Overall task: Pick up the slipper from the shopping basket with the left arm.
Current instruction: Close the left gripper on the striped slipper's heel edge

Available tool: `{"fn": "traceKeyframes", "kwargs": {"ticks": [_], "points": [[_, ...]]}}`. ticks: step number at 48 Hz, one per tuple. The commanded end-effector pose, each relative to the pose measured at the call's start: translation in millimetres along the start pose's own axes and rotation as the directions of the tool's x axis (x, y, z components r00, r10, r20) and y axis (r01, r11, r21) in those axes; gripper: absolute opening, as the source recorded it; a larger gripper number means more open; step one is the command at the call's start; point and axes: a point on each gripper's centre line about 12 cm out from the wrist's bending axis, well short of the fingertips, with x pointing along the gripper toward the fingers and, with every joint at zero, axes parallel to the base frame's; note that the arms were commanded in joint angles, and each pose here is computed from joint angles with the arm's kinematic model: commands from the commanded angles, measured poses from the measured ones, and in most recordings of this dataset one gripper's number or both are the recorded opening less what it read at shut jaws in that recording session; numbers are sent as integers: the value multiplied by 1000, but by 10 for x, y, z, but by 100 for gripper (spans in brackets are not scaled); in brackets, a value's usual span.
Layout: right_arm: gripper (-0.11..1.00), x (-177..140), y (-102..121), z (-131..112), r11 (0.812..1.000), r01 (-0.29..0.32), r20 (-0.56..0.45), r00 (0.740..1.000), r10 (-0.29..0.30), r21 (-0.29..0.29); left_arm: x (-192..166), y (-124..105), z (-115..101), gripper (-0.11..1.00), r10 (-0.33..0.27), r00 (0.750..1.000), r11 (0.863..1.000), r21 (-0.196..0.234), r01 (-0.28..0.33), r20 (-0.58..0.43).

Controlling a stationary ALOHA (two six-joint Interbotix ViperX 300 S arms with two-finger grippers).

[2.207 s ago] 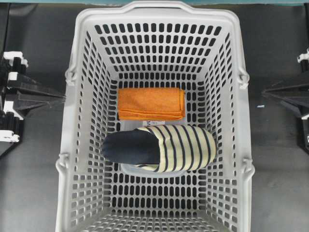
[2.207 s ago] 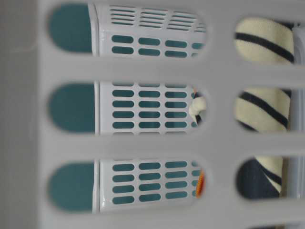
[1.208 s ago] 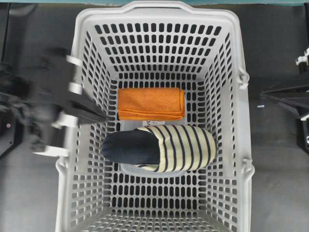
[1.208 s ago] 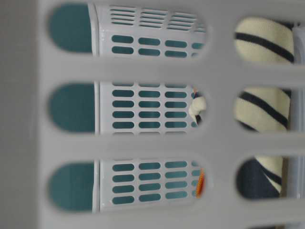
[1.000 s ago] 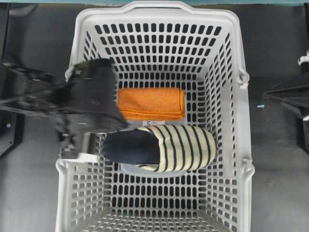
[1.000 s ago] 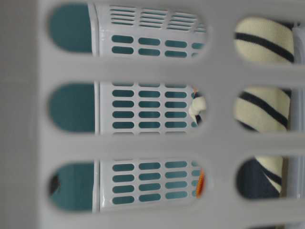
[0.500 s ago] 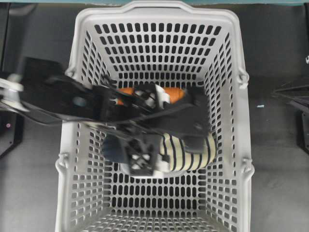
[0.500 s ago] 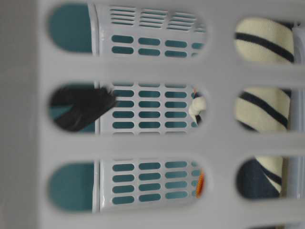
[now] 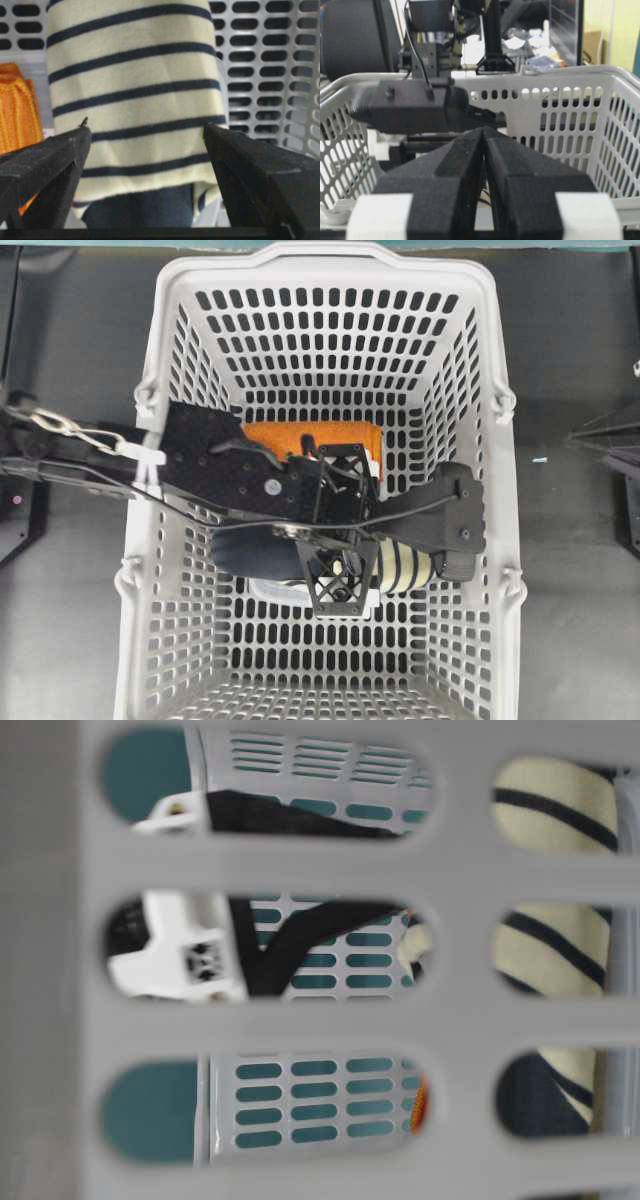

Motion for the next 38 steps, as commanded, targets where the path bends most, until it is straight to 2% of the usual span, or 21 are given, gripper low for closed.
{"fn": "traceKeyframes", "kwargs": {"ticks": [1, 14, 27, 32, 38], "points": [[-1, 12, 5, 13, 1000, -3, 3, 1000, 3, 3, -9, -5, 24, 91, 2, 1000, 1000, 0, -2, 13], [-1, 10, 8, 0, 1000, -4, 0, 1000, 4, 3, 336, 28, -159, 91, 3, 1000, 1000, -3, -3, -9], [-1, 8, 6, -41, 1000, -4, -11, 1000, 4, 5, 425, 73, -260, 88, 6, 1000, 1000, -14, -6, -13], [-1, 8, 3, -41, 1000, -2, -11, 1000, 2, 3, 400, 73, -246, 76, 6, 1000, 1000, -5, -6, -13], [-1, 7, 3, -47, 1000, -2, -12, 1000, 2, 3, 286, 63, -194, 44, 4, 1000, 1000, 2, -4, -3]]}}
